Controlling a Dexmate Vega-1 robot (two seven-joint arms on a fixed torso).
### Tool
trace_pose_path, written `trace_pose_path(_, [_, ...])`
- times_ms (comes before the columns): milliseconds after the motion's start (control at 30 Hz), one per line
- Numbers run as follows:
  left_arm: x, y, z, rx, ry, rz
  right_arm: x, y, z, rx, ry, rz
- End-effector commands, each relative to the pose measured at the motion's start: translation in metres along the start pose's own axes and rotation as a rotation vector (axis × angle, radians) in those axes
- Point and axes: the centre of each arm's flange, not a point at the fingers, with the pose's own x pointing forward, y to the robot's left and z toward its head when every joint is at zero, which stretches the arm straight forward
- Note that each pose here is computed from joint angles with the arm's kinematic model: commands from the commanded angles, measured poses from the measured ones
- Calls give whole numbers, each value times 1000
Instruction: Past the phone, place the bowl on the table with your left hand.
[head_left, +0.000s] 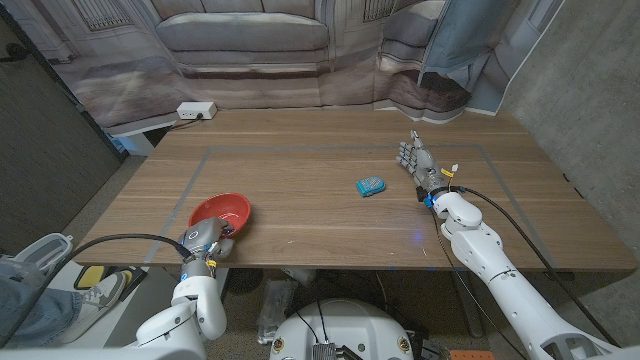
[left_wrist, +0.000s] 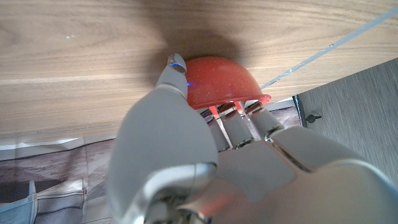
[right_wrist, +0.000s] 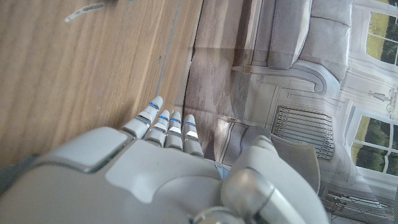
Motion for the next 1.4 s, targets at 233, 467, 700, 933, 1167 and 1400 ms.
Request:
trace_pose_path(233, [-1, 18, 3, 35, 19, 15, 0, 0, -2, 14, -5, 6])
trace_pose_path(467, [-2, 26, 7, 54, 27, 17, -1, -2, -2, 20, -7, 4])
trace_pose_path(700, [-3, 31, 10, 66, 26, 21, -3, -5, -1, 21, -14, 7])
trace_pose_path(933, [-5, 34, 13, 71, 34, 34, -5, -7, 0, 23, -18, 8])
trace_pose_path(1167, [-6, 38, 16, 77, 35, 45, -6, -10, 0, 26, -20, 8])
trace_pose_path(1400, [-5, 43, 18, 87, 31, 54, -6, -13, 0, 35, -23, 2])
